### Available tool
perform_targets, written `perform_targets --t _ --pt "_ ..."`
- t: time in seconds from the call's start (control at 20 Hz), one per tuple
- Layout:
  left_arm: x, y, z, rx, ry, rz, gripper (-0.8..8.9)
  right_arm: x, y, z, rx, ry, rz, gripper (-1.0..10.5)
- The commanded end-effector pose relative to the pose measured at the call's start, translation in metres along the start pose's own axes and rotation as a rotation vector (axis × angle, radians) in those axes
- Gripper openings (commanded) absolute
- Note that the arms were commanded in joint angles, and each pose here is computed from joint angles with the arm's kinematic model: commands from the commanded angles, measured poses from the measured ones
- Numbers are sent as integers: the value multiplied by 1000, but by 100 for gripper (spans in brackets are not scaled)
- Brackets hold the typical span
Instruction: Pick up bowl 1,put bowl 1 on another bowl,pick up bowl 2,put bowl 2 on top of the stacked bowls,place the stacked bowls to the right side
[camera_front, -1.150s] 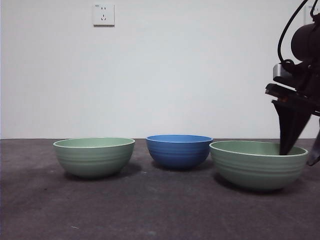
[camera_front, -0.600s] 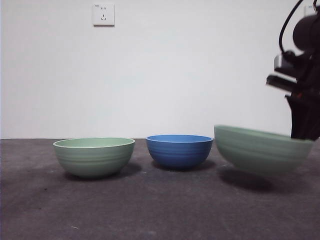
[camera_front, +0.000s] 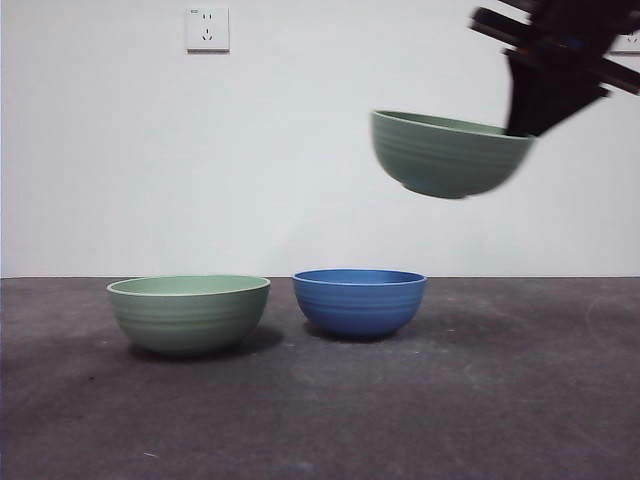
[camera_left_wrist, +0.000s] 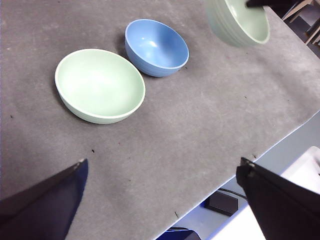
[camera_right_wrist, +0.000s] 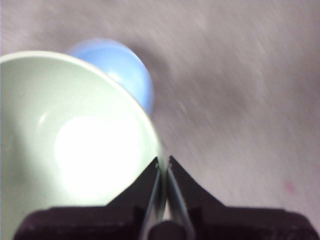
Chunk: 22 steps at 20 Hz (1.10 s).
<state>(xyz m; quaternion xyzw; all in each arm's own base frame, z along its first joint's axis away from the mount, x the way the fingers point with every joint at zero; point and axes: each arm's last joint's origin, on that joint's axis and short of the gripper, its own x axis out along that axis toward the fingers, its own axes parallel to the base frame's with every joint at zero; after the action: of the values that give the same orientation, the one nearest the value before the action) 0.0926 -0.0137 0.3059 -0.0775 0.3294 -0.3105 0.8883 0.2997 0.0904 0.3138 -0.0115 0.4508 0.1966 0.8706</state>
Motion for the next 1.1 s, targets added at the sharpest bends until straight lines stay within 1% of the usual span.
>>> perform_targets --t 0.05,0.15,0.3,0.4,0.65,0.8,0.9,1.0,1.1 --pt "-1 -1 1 4 -4 -1 503 19 8 15 -9 26 7 -13" --pt "-1 -1 0 2 -3 -1 503 39 13 30 -27 49 -22 -13" --pt "-1 -1 0 -1 2 -1 503 77 17 46 -39 100 -20 -13" --pt "-1 -1 0 -4 5 -1 503 103 18 52 -47 131 -40 -13" --pt "-1 -1 -1 -6 8 1 503 145 14 45 -43 210 -43 -13" --pt "-1 0 -1 -5 10 19 503 155 15 41 -52 236 -39 -12" --pt "-1 0 -1 -5 11 32 503 157 20 40 -63 241 -27 -12" --pt "0 1 0 -6 12 32 503 158 26 39 -93 244 -17 44" --pt "3 3 2 -11 19 31 503 158 29 38 -98 253 -15 185"
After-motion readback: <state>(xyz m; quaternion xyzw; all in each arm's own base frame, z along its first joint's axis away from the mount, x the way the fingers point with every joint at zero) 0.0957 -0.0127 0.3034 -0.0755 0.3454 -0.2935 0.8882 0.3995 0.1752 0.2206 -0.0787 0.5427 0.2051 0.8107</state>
